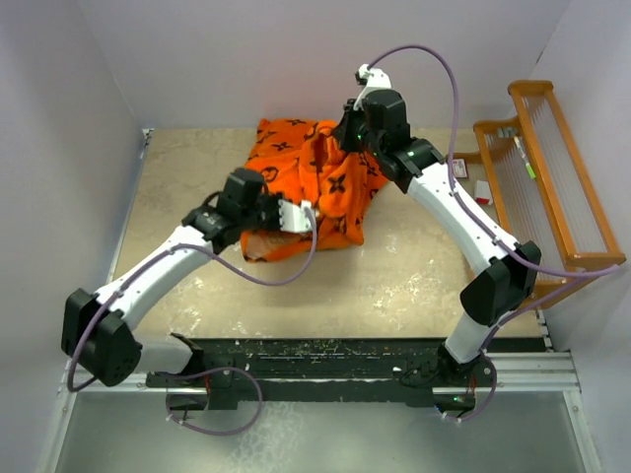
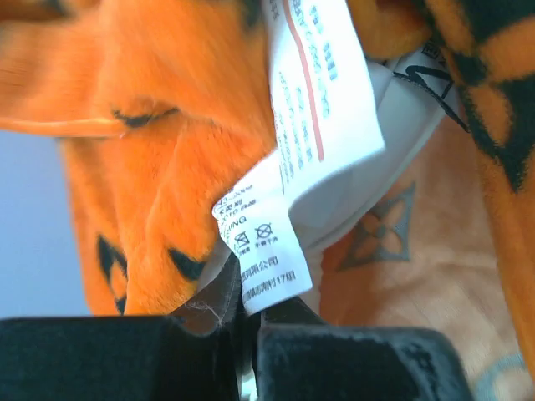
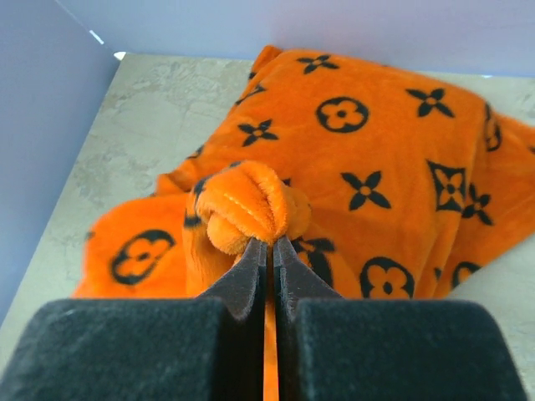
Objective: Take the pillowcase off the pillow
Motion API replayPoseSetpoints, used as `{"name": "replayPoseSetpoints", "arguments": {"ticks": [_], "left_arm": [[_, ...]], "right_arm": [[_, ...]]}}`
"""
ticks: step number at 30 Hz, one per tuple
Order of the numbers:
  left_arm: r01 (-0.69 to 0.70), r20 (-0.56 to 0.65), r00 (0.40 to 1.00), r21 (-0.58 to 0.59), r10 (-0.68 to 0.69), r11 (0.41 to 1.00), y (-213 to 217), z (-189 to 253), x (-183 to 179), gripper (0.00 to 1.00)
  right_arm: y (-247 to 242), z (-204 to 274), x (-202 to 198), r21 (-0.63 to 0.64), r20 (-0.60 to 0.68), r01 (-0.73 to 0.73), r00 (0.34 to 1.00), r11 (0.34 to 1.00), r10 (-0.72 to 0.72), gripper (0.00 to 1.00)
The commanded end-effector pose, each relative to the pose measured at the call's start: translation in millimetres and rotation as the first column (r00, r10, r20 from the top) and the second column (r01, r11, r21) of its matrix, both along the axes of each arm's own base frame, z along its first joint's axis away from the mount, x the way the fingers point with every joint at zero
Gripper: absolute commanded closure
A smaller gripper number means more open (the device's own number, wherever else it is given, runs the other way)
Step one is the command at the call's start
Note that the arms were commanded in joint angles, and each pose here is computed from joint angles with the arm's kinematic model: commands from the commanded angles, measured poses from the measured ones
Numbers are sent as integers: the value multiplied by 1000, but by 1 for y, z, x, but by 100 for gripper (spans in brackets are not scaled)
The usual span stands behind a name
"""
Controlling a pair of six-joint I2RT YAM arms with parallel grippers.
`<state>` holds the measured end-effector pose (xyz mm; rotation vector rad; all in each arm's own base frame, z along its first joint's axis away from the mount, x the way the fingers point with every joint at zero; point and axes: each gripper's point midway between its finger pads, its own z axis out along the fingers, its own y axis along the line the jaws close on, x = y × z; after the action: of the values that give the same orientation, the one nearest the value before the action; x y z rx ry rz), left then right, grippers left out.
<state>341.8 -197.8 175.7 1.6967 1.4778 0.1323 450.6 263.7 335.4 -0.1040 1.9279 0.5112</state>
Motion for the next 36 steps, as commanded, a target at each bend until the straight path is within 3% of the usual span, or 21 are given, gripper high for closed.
{"name": "replayPoseSetpoints", "arguments": {"ticks": [1, 3, 5, 7, 9, 13, 17, 21, 29, 36], "left_arm": [[-19, 144, 988, -274, 61, 961, -6, 155, -9, 100], [-15, 184, 980, -327, 79, 945, -4, 198, -14, 100], [-18, 232, 966, -381, 115, 924, 2, 241, -18, 100], [-21, 300, 938, -448, 172, 894, 10, 289, -20, 100], [2, 379, 898, -511, 223, 859, 18, 336, -23, 100], [59, 472, 825, -618, 310, 784, 31, 420, -34, 100], [31, 425, 844, -648, 327, 761, 30, 433, -31, 100], [-16, 358, 871, -664, 336, 748, 23, 422, -19, 100], [-92, 308, 884, -623, 352, 777, 15, 385, 6, 100], [-92, 295, 892, -622, 342, 778, 12, 378, 7, 100]], "right_arm": [[-17, 31, 2, -17, 99, 49, 994, 999, -47, 100], [-18, 44, 1, -22, 125, 44, 991, 999, -41, 89], [-19, 61, -2, -23, 155, 36, 987, 999, -32, 66], [-23, 88, -10, -8, 204, 27, 979, 1000, -25, 54], [-30, 115, -19, 14, 256, 35, 966, 999, -38, 36], [-44, 163, -45, 59, 355, 19, 934, 998, -39, 18], [-55, 198, -74, 100, 438, -20, 898, 995, -26, 4], [-59, 218, -108, 127, 496, -98, 868, 987, 23, 0], [-58, 227, -170, 133, 535, -283, 828, 950, 171, 0], [-49, 166, -170, 100, 412, -309, 878, 946, 243, 0]]}}
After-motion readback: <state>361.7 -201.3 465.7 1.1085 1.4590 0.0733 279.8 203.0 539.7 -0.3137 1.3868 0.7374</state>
